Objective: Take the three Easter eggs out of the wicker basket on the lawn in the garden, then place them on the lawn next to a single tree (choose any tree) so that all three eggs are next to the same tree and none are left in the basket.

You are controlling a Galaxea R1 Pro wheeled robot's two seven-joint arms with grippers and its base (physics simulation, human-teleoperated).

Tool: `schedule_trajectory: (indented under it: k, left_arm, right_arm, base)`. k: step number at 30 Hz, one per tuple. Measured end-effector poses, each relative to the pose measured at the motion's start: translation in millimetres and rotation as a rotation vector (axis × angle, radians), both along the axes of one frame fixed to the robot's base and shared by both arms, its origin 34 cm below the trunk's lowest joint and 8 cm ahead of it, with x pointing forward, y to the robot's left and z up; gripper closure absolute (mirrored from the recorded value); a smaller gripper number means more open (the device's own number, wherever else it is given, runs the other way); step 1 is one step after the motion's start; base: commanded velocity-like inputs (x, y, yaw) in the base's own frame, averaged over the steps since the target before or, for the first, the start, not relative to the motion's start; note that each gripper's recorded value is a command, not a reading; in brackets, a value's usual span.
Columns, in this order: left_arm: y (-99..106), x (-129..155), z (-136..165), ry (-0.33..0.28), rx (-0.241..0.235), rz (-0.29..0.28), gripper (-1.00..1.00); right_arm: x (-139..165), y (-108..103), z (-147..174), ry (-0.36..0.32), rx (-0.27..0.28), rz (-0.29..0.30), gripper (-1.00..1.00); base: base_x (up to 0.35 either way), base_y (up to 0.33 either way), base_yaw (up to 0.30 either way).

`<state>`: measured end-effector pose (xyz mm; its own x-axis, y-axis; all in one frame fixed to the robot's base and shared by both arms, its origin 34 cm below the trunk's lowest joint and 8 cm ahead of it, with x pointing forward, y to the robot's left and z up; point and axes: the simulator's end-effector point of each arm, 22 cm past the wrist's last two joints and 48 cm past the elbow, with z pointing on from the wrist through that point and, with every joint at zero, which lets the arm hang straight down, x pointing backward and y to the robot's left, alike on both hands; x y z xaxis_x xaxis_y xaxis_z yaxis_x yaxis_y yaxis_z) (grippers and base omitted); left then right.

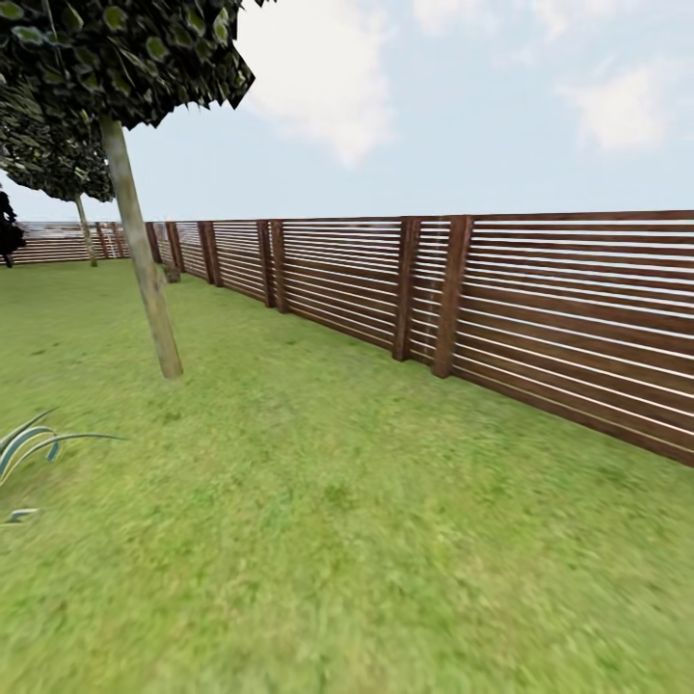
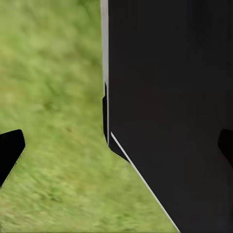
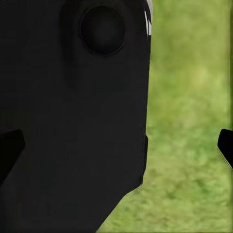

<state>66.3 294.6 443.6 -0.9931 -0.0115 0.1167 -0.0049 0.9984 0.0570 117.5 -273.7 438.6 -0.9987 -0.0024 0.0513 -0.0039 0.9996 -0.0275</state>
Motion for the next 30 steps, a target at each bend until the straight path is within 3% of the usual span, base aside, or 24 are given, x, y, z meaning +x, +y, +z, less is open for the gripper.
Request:
schedule_trajectory:
  k: [30]
  left_arm:
    - [-0.4,0.0,0.0,0.000,-0.001,0.000,-1.00]
  right_arm:
    - [-0.2,-0.1,0.0,0.001,0.000,0.000,-1.00]
  base:
    - [0.348,0.000,0.000]
